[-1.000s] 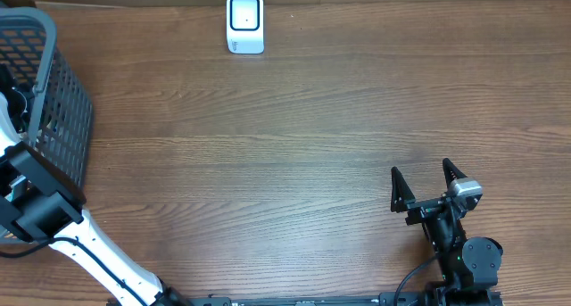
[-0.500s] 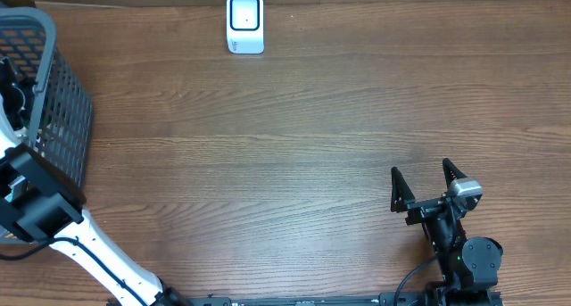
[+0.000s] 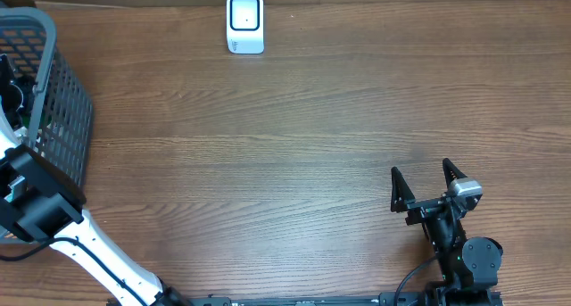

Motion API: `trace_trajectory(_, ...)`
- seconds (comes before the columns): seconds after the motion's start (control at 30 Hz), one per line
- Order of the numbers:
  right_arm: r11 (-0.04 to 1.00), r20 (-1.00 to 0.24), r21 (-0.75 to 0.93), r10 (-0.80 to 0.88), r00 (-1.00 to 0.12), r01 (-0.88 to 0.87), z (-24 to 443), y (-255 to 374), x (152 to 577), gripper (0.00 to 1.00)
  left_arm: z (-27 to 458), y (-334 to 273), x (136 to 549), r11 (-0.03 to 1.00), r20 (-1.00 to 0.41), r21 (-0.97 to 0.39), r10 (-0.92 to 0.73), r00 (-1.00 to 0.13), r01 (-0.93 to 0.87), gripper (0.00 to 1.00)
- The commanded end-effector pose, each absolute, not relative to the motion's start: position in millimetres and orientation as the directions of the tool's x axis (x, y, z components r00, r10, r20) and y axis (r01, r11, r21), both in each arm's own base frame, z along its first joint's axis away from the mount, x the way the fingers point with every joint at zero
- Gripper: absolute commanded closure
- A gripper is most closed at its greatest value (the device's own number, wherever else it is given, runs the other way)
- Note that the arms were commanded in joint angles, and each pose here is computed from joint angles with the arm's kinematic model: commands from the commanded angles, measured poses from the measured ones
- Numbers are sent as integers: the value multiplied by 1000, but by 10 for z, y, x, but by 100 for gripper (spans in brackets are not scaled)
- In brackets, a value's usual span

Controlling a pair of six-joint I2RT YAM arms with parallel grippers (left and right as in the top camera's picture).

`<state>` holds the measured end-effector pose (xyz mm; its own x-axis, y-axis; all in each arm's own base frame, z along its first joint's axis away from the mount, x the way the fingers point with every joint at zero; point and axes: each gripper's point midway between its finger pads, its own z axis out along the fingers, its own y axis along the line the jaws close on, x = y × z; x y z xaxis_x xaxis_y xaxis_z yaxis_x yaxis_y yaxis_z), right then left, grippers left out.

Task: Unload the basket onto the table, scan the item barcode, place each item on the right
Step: 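Grasp the green-capped jar by its lid with the left gripper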

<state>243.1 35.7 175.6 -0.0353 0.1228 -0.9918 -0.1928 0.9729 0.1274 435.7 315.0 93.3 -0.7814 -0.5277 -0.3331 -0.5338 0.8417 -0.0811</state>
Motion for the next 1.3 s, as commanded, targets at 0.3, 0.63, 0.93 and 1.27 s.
trace_trajectory(0.3, 973, -992, 126, 122, -33, -191, 1733, 352, 2433, 0, 1131, 3122, 4468, 875, -389, -87, -471, -792, -477, 8)
trace_trajectory(0.63, 973, -992, 126, 122, -33, -191, 1733, 352, 2433, 0, 1217, 3110, 4471, 879, -403, -89, -461, -791, -468, 22)
trace_trajectory(0.93, 973, -992, 126, 122, -33, -191, 1733, 352, 2433, 0, 1748, 3125, 4394, 854, -481, -73, -482, -733, -514, 36)
trace_trajectory(1.27, 973, -992, 126, 122, -33, -191, 1733, 352, 2433, 0, 1844, 3140, 4258, 800, -465, -64, -553, -691, -597, 39)
